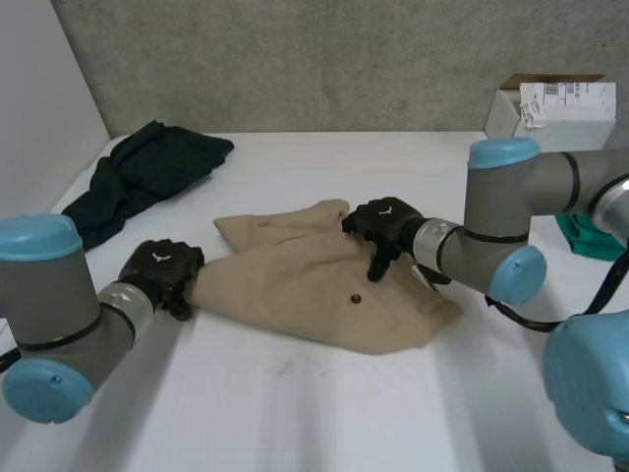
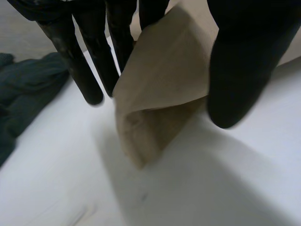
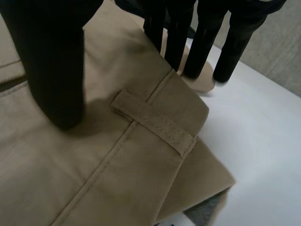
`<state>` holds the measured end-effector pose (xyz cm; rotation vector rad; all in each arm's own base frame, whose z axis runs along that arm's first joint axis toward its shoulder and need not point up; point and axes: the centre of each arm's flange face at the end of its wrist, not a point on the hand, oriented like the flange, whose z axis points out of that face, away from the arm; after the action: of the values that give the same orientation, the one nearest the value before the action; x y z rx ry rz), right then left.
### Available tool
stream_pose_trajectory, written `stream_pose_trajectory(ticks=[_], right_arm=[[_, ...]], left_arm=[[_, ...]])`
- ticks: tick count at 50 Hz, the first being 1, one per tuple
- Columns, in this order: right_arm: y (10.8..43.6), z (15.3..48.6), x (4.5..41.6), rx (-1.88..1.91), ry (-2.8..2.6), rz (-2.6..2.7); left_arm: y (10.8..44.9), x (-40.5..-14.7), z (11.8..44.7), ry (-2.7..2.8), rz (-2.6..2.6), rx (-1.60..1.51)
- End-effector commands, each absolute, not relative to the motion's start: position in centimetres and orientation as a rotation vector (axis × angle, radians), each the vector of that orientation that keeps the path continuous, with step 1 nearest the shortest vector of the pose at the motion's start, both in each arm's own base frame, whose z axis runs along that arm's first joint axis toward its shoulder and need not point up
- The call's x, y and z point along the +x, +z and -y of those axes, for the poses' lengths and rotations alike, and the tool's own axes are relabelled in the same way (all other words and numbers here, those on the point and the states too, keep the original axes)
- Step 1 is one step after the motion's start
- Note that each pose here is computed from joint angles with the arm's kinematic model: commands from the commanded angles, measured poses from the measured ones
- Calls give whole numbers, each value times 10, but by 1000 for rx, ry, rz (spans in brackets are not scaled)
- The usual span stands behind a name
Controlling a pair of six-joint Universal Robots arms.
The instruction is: Fold the laundry.
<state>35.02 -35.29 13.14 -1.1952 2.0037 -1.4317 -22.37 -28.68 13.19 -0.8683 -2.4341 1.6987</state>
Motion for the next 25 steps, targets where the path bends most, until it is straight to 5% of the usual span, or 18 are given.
stream_pose_trajectory(ticks=[1,12,18,25], right_arm=[[136,359,355,-1121,-1426,-1966],[257,304,316,-1287,-1630,-1870],[270,258,271,-1625,-1658,-2006],[251,215,244,-1882,-1514,-2131]], left_arm=[[141,-230,293,1707,2324,-909],[231,-240,275,2041,2090,-884],[256,-254,243,2079,1962,-928],[237,-269,213,1955,1965,-1036]])
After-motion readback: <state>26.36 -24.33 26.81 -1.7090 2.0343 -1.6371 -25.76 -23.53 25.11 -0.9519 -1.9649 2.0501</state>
